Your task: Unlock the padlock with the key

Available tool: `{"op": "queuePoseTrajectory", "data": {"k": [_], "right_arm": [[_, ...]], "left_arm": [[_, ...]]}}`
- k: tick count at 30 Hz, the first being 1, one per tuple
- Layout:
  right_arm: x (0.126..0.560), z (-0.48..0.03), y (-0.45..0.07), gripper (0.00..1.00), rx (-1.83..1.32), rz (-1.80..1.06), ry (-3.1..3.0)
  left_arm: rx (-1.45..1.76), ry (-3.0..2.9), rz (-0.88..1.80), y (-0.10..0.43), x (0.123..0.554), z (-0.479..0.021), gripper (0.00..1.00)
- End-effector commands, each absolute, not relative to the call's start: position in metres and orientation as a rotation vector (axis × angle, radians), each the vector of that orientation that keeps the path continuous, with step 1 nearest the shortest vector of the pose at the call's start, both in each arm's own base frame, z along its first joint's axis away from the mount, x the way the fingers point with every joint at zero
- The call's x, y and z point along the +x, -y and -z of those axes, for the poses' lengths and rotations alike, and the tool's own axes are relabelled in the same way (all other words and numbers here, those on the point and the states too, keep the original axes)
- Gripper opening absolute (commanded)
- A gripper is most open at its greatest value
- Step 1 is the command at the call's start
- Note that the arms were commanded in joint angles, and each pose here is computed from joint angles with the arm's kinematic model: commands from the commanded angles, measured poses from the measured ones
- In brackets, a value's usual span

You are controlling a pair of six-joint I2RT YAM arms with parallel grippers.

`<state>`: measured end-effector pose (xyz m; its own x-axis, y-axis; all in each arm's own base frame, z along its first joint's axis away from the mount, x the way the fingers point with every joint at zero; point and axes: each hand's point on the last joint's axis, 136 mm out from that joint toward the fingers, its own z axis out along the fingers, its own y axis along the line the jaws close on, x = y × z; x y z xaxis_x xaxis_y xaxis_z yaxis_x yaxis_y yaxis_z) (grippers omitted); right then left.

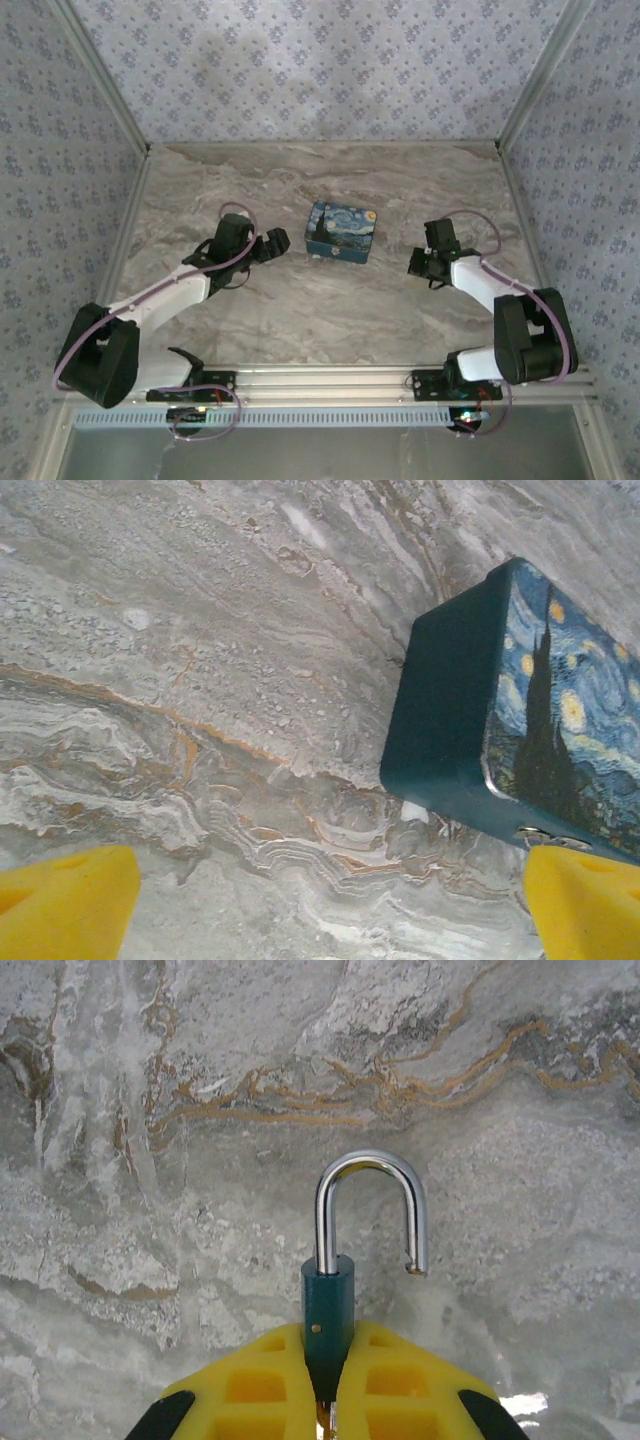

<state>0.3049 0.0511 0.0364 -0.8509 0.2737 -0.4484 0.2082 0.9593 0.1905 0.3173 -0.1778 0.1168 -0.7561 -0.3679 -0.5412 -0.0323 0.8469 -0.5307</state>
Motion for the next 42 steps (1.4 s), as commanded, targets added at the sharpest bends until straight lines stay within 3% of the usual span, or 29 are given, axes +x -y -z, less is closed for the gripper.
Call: {"op": "queuePoseTrajectory", "data": {"k": [1, 6, 10, 19, 20, 21, 34, 42], "right_arm": [[0.32, -0.046, -0.053, 0.0, 0.387, -0.222, -2.585], [0.322, -0.041, -0.052, 0.02, 0.424, -0.221, -2.605], [0.324, -0.047, -0.05, 0.24, 0.431, -0.216, -2.591], [0.318, -0.079, -0.04, 0.53, 0.439, -0.152, -2.532], [0.318, -0.084, -0.039, 0.63, 0.44, -0.146, -2.523], [0.317, -0.089, -0.037, 1.0, 0.447, -0.138, -2.512], [0.343, -0.162, -0.014, 1.0, 0.405, 0.095, -2.301], [0.373, -0.179, 0.01, 1.0, 0.366, 0.35, -2.156]], "left_arm": [[-0.264, -2.342, 0.636, 0.176, 0.318, -0.125, 0.98], [-0.266, -2.343, 0.631, 0.176, 0.319, -0.125, 0.98], [-0.262, -2.341, 0.616, 0.174, 0.318, -0.126, 0.98], [-0.253, -2.326, 0.547, 0.165, 0.326, -0.139, 0.98], [-0.256, -2.325, 0.525, 0.162, 0.328, -0.14, 0.98], [-0.254, -2.324, 0.507, 0.159, 0.33, -0.143, 0.98], [-0.173, -2.187, 0.078, 0.093, 0.353, -0.187, 0.98], [-0.194, -2.182, -0.196, 0.031, 0.364, -0.188, 0.98]]}}
